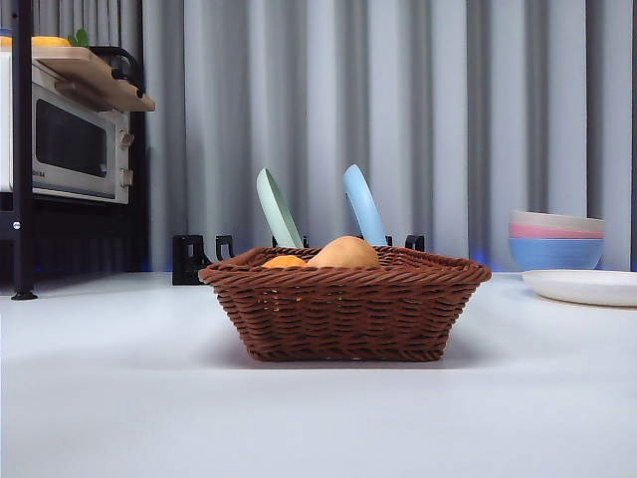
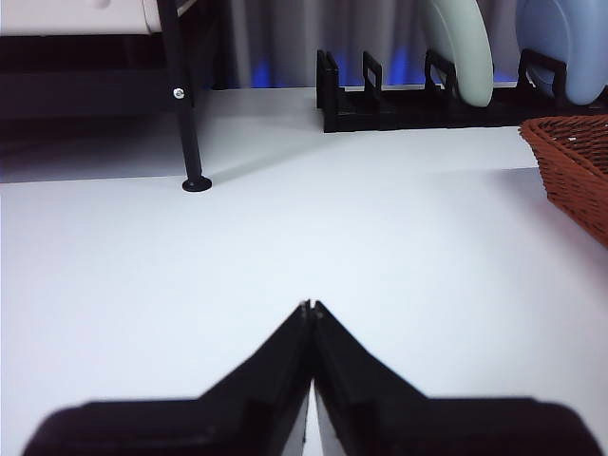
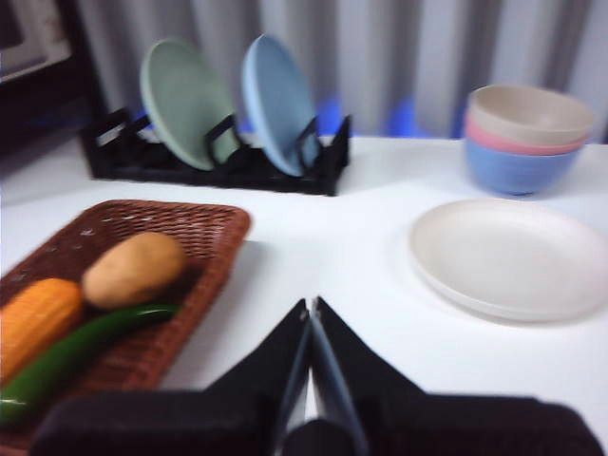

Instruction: Pick up the basket,pick up the corn from the table,pick up the potato from the table,pick up the cucumber from the table,put all items into the basket

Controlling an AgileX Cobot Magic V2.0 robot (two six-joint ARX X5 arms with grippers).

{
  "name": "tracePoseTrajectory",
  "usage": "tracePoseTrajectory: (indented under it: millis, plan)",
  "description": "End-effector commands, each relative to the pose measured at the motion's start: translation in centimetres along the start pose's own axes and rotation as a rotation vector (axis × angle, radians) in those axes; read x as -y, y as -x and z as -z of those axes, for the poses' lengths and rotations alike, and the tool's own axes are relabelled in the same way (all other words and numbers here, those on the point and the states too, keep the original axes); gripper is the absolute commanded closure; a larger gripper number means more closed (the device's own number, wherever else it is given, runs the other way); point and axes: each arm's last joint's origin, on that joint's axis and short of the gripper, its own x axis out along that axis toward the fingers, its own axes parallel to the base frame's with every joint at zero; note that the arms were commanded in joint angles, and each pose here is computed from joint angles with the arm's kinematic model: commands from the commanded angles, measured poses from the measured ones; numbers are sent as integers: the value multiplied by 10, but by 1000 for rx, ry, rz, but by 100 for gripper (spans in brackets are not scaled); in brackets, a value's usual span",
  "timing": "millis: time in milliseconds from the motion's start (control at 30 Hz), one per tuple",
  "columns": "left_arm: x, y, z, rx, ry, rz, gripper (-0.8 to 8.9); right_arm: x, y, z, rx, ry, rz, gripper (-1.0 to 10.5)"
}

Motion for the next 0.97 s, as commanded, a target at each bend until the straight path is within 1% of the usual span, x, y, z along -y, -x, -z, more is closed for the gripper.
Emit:
tracePoseTrajectory:
  millis: [33, 133, 267, 500, 767, 867, 967]
  plan:
    - [0, -1, 4, -10, 10, -1, 816, 2, -1, 25, 9, -5, 20, 945]
    - [0, -1, 4, -10, 10, -1, 816, 2, -3, 46, 23, -13, 26, 945]
    - [0, -1, 4, -10, 10, -1, 816, 3, -6, 66, 20, -21, 26, 945]
    - [0, -1, 4, -10, 10, -1, 816, 3, -9, 87, 9, -40, 27, 945]
    - [0, -1, 4, -10, 10, -1, 816, 3, -8, 89, -9, -34, 28, 945]
    - [0, -1, 4, -10, 10, -1, 816, 3, -8, 90, -16, -63, 29, 945]
    - [0, -1, 4, -10, 10, -1, 816, 3, -8, 90, -18, -68, 29, 945]
